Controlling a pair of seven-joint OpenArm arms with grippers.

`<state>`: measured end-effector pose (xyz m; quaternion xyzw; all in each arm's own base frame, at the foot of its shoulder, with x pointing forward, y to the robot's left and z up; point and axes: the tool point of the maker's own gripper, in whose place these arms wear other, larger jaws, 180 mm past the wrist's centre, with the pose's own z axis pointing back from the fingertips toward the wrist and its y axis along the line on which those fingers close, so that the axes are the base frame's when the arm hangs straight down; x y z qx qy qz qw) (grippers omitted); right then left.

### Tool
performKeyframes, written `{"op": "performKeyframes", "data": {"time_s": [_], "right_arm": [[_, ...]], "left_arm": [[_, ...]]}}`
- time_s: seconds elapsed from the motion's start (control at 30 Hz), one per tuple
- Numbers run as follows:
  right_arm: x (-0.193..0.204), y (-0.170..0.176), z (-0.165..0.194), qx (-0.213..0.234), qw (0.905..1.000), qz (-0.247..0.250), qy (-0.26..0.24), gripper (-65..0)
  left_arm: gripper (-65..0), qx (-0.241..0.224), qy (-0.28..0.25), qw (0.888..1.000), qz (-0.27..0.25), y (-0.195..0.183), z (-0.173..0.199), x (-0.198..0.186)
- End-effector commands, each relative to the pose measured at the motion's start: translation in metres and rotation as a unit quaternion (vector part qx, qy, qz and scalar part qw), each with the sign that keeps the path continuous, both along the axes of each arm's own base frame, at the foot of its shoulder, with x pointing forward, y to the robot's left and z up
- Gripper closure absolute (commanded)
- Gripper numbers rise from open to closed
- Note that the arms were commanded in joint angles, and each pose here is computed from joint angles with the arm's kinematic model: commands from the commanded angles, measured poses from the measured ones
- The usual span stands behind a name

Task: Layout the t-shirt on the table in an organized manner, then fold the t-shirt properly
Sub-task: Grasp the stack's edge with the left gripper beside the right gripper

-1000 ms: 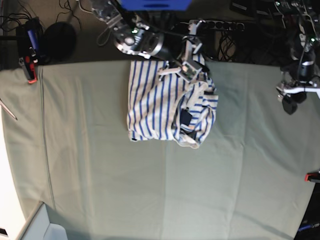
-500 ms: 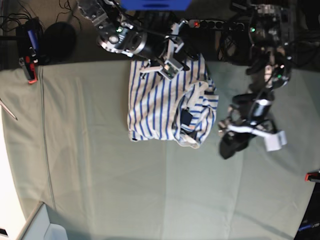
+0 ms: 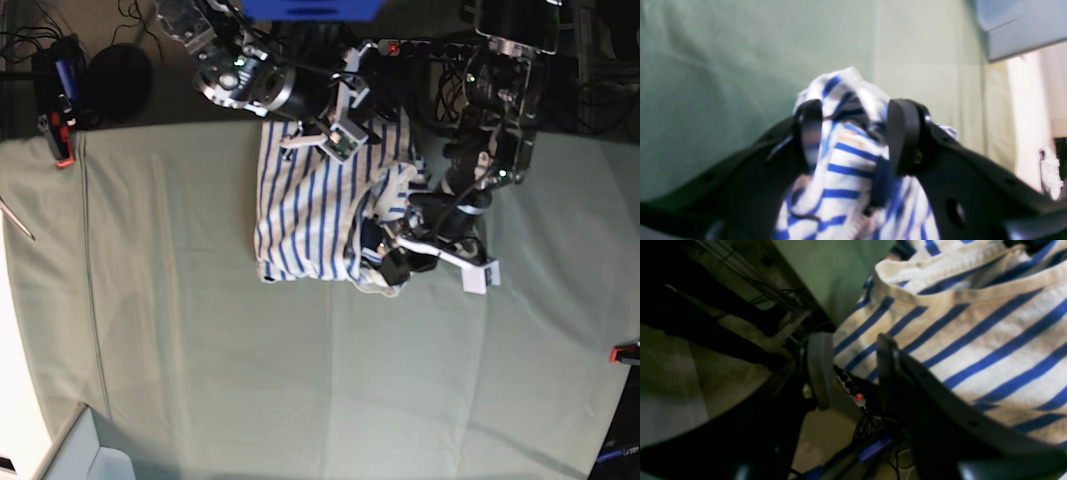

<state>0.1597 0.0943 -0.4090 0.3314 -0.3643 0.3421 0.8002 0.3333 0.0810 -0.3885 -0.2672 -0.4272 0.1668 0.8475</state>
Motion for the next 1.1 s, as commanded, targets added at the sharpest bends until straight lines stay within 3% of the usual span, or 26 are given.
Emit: {"op": "performKeyframes", "data": {"time_s": [0.0,0.63,0.93,1.07], "right_arm": [[0.006,0.005,0.012,0.022,0.9997,-0.005,-0.011,-22.9],[0.005,0.005,0.011,0.022,0.9997,-0.004,-0.01,-22.9],[0.001,0.004,-0.001,0.012,0.9999,-0.001,0.004,-22.9],[0.0,0.004,-0.002,0.012,0.9999,-0.001,0.005,-22.9]], "left_arm": [[-30.8,-0.01,-0.029,1.0,-0.004,-0.007,0.017,0.013],[-29.7,-0.033,-0.005,0.999,-0.002,-0.027,0.002,0.03],[0.0,-0.031,-0.025,0.999,-0.013,-0.035,0.015,0.044],[0.0,-0.029,-0.026,0.999,-0.01,-0.031,0.016,0.045]]}}
